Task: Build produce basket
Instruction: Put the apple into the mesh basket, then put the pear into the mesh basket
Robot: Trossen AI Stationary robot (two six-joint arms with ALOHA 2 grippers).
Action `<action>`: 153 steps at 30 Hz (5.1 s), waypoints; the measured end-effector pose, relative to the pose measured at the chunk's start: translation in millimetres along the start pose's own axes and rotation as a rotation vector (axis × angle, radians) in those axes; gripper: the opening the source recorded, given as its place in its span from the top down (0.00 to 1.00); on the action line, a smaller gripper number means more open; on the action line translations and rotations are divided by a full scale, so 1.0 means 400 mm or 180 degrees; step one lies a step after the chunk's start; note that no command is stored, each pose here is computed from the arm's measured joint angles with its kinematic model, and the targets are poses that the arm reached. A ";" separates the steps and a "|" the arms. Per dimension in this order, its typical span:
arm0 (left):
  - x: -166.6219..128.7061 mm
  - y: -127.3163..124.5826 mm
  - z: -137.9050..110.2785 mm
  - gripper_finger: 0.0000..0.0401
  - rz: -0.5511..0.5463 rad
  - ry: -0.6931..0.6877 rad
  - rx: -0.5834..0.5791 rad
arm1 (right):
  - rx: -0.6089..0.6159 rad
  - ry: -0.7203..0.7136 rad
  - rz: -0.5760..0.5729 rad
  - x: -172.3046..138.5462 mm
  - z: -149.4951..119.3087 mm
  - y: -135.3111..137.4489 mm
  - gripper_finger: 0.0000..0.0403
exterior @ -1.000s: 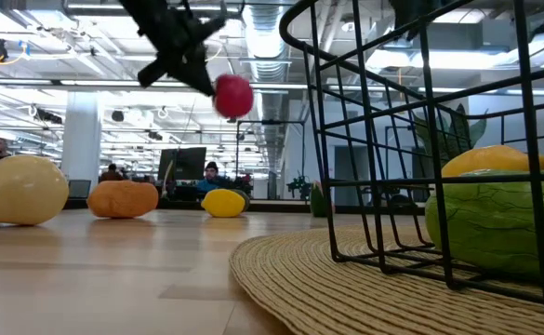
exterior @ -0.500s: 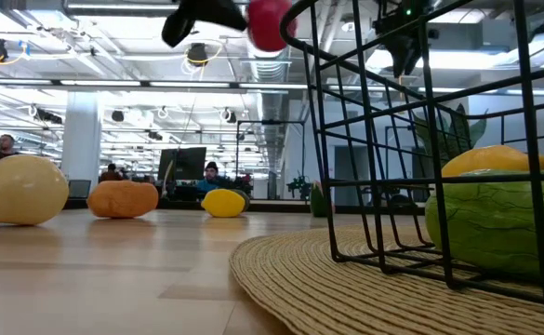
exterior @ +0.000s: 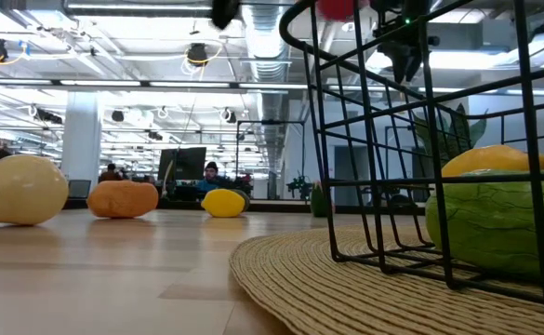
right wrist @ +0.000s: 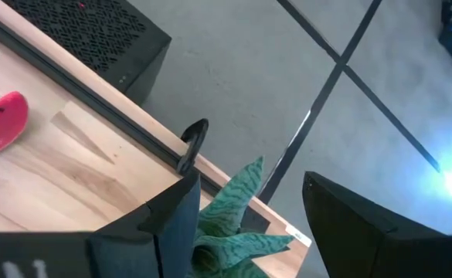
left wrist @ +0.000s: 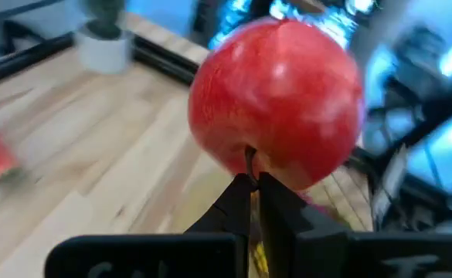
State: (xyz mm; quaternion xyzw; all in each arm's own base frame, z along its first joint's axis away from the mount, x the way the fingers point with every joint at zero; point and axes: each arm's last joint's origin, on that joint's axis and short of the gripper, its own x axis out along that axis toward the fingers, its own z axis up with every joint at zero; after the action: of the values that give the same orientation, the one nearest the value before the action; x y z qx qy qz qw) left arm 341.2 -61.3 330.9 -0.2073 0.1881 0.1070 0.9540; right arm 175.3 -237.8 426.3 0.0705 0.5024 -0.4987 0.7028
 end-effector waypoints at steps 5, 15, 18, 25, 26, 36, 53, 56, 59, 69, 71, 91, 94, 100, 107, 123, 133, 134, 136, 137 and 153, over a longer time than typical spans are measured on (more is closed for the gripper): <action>0.051 -0.067 0.008 1.00 -0.0323 0.0387 0.0651 | 0.0056 -0.0007 0.0052 -0.003 0.001 0.009 0.38; 0.079 -0.156 -0.015 1.00 -0.0968 0.0929 0.1057 | 0.0139 0.0247 0.0079 -0.002 -0.021 0.003 0.38; 0.089 -0.163 -0.051 1.00 -0.1026 0.1171 0.1106 | 0.0268 0.0370 0.0086 -0.002 -0.030 0.003 0.38; 0.129 -0.172 -0.117 1.00 -0.1076 0.1535 0.1181 | 0.0481 0.0442 0.0284 -0.013 -0.035 0.030 0.38; 0.142 -0.176 -0.123 1.00 -0.1121 0.1493 0.1191 | 0.0487 0.0438 0.0295 -0.016 -0.035 0.036 0.38; 0.196 -0.173 -0.193 1.00 -0.1137 0.1761 0.1458 | 0.0484 0.0346 0.0398 -0.036 -0.028 0.081 0.38; 0.215 -0.176 -0.209 1.00 -0.1245 0.1714 0.1676 | 0.0503 0.0335 0.0392 -0.038 -0.027 0.085 0.38; 0.215 -0.175 -0.208 1.00 -0.1190 0.1680 0.1714 | 0.0501 0.0335 0.0392 -0.038 -0.027 0.085 0.38; 0.215 -0.174 -0.207 1.00 -0.1200 0.1655 0.1818 | 0.0500 0.0335 0.0391 -0.038 -0.027 0.085 0.38; 0.218 -0.171 -0.203 0.71 -0.1112 0.1588 0.1849 | 0.0477 0.0331 0.0396 -0.040 -0.027 0.089 0.38; 0.217 -0.173 -0.200 0.65 -0.1101 0.1573 0.1856 | 0.0475 0.0335 0.0396 -0.039 -0.027 0.089 0.38; 0.043 0.024 0.083 0.57 0.1852 0.2507 0.1570 | 0.0036 0.0325 0.0414 -0.039 -0.029 0.087 0.38; 0.052 0.071 0.080 0.57 0.2003 0.2580 0.1416 | -0.0081 0.0295 0.0420 -0.039 -0.027 0.087 0.38; 0.070 0.186 0.042 0.57 0.2321 0.2978 0.0902 | -0.0285 0.0117 0.0446 -0.043 -0.015 0.098 0.38; 0.024 0.271 -0.082 0.57 0.2577 0.3661 0.0042 | -0.0402 -0.0126 0.0440 -0.045 0.003 0.100 0.38; -0.277 0.061 -0.245 0.57 0.3380 0.2771 -0.2422 | -0.0215 -0.0522 0.0419 -0.048 0.035 0.099 0.38; -0.287 -0.037 -0.363 0.57 0.3772 0.2253 -0.2842 | 0.0007 -0.0528 0.0488 -0.056 0.035 0.115 0.38; -0.282 -0.042 -0.377 0.57 0.3844 0.2208 -0.2844 | 0.0004 -0.0535 0.0501 -0.059 0.035 0.119 0.38; -0.268 -0.052 -0.402 0.57 0.3998 0.2146 -0.2887 | -0.0021 -0.0550 0.0526 -0.063 0.035 0.129 0.38; -0.258 -0.057 -0.414 0.57 0.4026 0.2196 -0.2919 | -0.0045 -0.0561 0.0541 -0.067 0.035 0.134 0.38; -0.090 -0.020 -0.528 0.57 0.4511 0.1899 -0.2826 | -0.0522 -0.0956 0.0635 -0.102 0.053 0.188 0.38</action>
State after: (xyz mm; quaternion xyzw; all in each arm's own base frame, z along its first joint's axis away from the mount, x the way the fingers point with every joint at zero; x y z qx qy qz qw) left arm 244.2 -165.0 170.1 -0.4124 0.4543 0.6771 0.4064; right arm 246.9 -187.7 437.9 -0.0127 0.4214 -0.3890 0.8191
